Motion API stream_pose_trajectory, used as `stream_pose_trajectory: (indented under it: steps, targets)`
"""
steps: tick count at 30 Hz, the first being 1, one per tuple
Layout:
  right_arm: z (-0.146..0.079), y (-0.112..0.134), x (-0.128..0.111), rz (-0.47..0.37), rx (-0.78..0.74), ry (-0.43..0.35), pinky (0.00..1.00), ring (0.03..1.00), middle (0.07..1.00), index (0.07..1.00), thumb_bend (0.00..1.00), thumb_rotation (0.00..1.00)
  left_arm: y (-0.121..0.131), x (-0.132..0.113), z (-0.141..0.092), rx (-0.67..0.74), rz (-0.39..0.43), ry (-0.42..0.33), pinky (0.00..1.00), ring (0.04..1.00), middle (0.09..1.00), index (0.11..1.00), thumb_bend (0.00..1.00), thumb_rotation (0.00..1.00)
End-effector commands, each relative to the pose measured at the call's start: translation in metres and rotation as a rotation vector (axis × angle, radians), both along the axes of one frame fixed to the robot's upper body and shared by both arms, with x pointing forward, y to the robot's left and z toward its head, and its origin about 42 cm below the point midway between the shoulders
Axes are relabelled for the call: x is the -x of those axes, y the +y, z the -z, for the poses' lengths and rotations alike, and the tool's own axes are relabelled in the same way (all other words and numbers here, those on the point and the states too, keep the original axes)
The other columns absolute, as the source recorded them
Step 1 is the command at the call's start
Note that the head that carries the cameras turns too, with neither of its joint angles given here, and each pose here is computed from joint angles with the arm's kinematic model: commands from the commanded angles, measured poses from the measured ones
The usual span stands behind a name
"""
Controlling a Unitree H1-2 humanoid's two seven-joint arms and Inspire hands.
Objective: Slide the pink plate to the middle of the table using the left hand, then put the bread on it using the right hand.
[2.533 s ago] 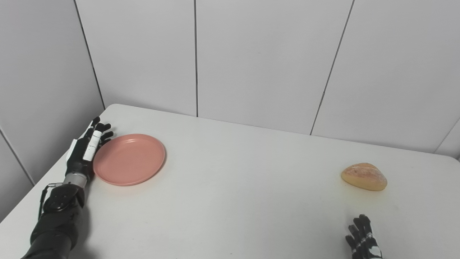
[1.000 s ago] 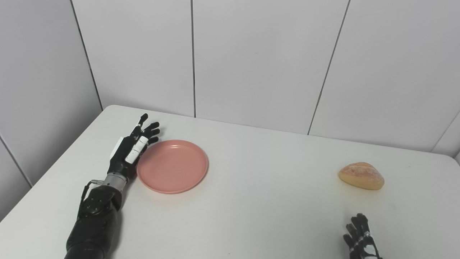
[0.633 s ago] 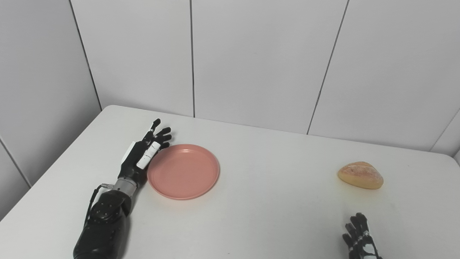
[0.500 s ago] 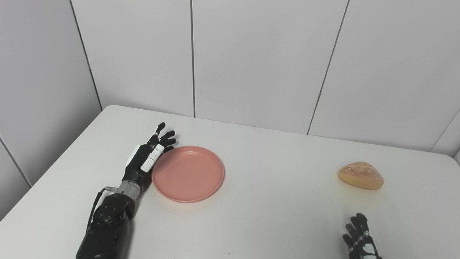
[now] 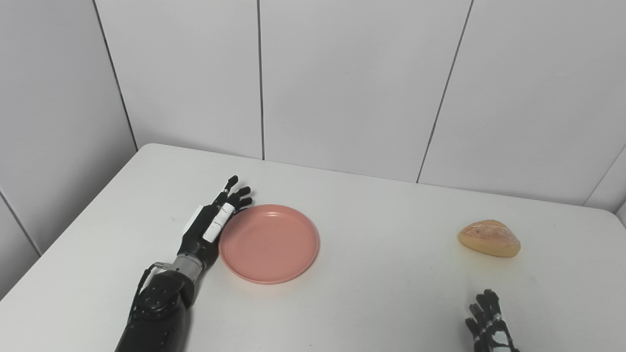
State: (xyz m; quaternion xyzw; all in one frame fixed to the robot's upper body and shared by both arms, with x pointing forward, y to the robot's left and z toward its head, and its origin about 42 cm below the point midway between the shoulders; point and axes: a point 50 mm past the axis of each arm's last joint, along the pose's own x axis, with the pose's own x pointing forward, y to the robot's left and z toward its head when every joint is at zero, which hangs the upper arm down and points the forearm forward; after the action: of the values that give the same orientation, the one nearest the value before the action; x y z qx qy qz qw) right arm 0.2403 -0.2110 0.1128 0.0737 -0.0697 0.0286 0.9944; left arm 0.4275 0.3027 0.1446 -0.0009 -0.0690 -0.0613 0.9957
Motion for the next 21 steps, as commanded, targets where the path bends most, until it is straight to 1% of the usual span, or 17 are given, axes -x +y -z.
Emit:
stream_pose_trajectory:
  steps: [1, 3, 6, 9, 12, 17, 21]
  targets:
    - [-0.003, 0.004, 0.003, -0.014, -0.008, 0.009, 1.00, 1.000, 1.000, 1.000, 0.85, 0.93, -0.012, 0.012, 0.023, 0.058, 0.005, 0.055, 0.89, 0.883, 0.883, 0.967, 0.97, 0.77]
    - [-0.003, 0.006, 0.002, -0.013, -0.007, 0.008, 1.00, 0.999, 1.000, 1.000, 0.86, 0.93, -0.016, 0.014, 0.025, 0.045, 0.006, 0.055, 0.89, 0.881, 0.884, 0.969, 0.98, 0.77]
    - [-0.004, 0.009, 0.002, -0.011, -0.006, 0.003, 1.00, 0.995, 0.999, 1.000, 0.85, 0.93, -0.022, 0.018, 0.026, 0.020, -0.011, 0.046, 0.83, 0.866, 0.881, 0.955, 1.00, 0.78]
    - [-0.005, 0.014, 0.001, -0.008, -0.008, 0.001, 1.00, 0.985, 0.991, 1.000, 0.85, 0.92, -0.028, 0.022, 0.025, 0.008, -0.030, 0.034, 0.81, 0.857, 0.873, 0.949, 1.00, 0.79]
    - [-0.005, 0.020, 0.000, -0.006, -0.011, 0.002, 1.00, 0.976, 0.986, 0.998, 0.85, 0.92, -0.033, 0.026, 0.021, 0.014, -0.027, 0.030, 0.82, 0.865, 0.886, 0.957, 1.00, 0.80]
    - [-0.007, 0.029, -0.001, -0.007, -0.005, 0.002, 1.00, 0.975, 0.984, 1.000, 0.85, 0.92, -0.039, 0.029, 0.015, 0.053, 0.001, 0.032, 0.93, 0.912, 0.922, 0.972, 1.00, 0.79]
    - [-0.008, 0.038, -0.002, -0.008, -0.012, -0.002, 1.00, 0.970, 0.980, 0.994, 0.82, 0.92, -0.042, 0.033, 0.014, 0.036, 0.015, 0.045, 0.94, 0.907, 0.935, 0.979, 1.00, 0.79]
